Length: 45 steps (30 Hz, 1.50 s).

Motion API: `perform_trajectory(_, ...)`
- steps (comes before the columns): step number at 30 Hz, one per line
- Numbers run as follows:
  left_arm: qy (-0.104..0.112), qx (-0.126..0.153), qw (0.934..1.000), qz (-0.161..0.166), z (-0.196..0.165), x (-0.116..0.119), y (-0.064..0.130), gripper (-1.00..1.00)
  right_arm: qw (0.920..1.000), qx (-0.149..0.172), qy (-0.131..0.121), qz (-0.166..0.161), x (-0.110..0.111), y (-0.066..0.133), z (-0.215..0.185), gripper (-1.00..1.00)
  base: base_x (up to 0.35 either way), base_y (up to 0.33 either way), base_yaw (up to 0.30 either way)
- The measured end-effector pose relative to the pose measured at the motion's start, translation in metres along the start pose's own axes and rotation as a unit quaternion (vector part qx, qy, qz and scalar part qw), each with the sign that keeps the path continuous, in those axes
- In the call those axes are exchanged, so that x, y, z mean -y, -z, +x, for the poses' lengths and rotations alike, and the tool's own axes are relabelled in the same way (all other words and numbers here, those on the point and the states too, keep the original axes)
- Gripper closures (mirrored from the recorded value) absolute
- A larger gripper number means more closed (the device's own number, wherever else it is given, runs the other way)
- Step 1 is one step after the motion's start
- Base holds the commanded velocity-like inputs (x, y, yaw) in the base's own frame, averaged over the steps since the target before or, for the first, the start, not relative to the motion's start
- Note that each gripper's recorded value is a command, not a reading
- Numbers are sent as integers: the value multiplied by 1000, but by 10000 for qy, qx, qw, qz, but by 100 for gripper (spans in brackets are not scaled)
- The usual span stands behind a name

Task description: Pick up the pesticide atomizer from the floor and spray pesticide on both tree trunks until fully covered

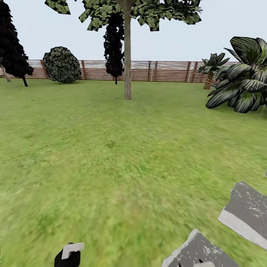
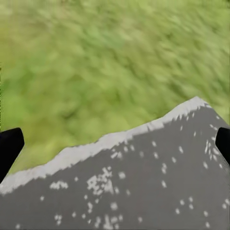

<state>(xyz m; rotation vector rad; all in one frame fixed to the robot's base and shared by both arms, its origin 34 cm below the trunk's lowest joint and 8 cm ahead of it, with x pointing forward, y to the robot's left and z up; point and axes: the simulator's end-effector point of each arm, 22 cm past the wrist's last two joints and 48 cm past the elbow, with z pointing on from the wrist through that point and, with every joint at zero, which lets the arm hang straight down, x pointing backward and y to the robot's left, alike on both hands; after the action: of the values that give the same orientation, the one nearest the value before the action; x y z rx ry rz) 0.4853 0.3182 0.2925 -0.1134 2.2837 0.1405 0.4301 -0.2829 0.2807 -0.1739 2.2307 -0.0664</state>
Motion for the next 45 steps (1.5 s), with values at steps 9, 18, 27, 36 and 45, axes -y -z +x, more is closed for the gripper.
perform_trajectory(9, -1, 5, 10000, 1, -1, 0, 0, 100, 10000, -3, 3, -4, 0, 0, 0, -100, 338, 0, 39)
perform_trajectory(18, 1, 1, 10000, -1, 0, 0, 0, 100, 10000, -3, 4, -6, 0, 0, 0, -100, 338, 0, 1)
perform_trajectory(27, -1, 2, 10000, -1, 0, 0, 0, 100, 10000, -3, 5, -6, 0, 0, 0, -100, 338, 0, 0)
perform_trajectory(36, 1, 0, 10000, -2, 0, 0, 0, 100, 10000, -1, 5, -6, 0, 0, 0, -100, 338, 0, 38)
perform_trajectory(45, 0, 0, 10000, -2, 0, 0, 0, 100, 10000, 1, 5, -7, 0, 0, 0, -100, 338, 0, 47)
